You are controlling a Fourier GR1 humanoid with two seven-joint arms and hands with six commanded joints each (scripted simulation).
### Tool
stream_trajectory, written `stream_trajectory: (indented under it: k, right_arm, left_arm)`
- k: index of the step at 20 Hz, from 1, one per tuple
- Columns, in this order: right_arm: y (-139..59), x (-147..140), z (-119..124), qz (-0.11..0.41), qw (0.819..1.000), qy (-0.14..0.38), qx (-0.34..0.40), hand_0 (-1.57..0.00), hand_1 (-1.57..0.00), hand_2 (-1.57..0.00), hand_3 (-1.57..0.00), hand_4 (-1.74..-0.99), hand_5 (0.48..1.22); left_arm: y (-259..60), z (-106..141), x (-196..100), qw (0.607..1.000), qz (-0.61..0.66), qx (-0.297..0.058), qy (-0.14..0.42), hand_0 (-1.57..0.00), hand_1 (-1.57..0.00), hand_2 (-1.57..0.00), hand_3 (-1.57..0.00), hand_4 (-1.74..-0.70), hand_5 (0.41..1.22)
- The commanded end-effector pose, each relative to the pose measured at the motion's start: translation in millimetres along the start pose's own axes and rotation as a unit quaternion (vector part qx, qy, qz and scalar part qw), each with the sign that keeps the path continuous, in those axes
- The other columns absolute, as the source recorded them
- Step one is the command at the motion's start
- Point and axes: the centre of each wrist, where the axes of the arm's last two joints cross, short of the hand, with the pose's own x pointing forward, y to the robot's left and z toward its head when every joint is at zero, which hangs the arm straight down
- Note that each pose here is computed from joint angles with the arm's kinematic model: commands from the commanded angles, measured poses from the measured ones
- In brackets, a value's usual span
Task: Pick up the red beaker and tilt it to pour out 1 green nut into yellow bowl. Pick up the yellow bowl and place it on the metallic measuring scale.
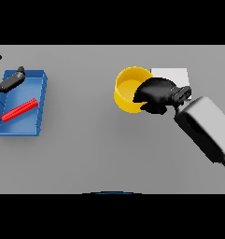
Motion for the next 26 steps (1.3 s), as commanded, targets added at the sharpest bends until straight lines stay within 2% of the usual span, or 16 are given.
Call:
stream_trajectory:
  k: [1, 3, 6, 9, 15, 20, 26]
  right_arm:
    - [-4.4, -4, 1, 0.005, 1.000, 0.007, -0.009, -1.57, -1.57, -1.57, -1.26, -1.719, 1.220]
    - [-14.2, -16, 6, 0.009, 0.999, 0.032, -0.021, -1.57, -1.57, -1.57, -1.33, -1.720, 1.221]
    - [-13.6, -41, 11, 0.005, 0.997, 0.067, -0.035, -1.57, -1.57, -1.57, -1.26, -1.719, 1.221]
    - [-13.7, -63, 15, -0.020, 0.994, 0.098, -0.044, -1.57, -1.57, -1.57, -1.22, -1.720, 1.221]
    - [6.3, -103, 16, -0.052, 0.986, 0.151, -0.045, -1.57, -1.57, -1.57, -1.17, -1.720, 1.221]
    - [19.4, -127, 6, -0.070, 0.978, 0.189, -0.043, -1.57, -1.57, -1.57, -1.31, -1.723, 1.221]
    - [42.5, -137, -10, -0.085, 0.976, 0.196, -0.041, -1.57, -1.52, -1.56, -1.48, -1.727, 1.221]
  left_arm:
    - [-1, 1, 2, 1.000, 0.002, 0.000, 0.002, 0.00, 0.00, 0.00, 0.00, -0.80, 0.730]
    - [0, 1, 1, 1.000, 0.005, 0.000, -0.002, 0.00, 0.00, 0.00, 0.00, -0.81, 0.741]
    - [3, 5, 3, 1.000, -0.001, 0.004, 0.008, 0.00, 0.00, 0.00, 0.00, -0.80, 0.734]
    - [1, 6, 7, 1.000, 0.002, 0.001, 0.017, 0.00, 0.00, 0.00, 0.00, -0.81, 0.743]
    - [4, 7, 7, 1.000, -0.003, 0.004, 0.025, 0.00, 0.00, 0.00, 0.00, -0.83, 0.774]
    - [3, 9, 3, 1.000, -0.003, -0.001, 0.031, 0.00, 0.00, 0.00, 0.00, -0.82, 0.756]
    - [3, 8, -1, 0.999, -0.005, 0.003, 0.034, 0.00, 0.00, 0.00, 0.00, -0.80, 0.733]
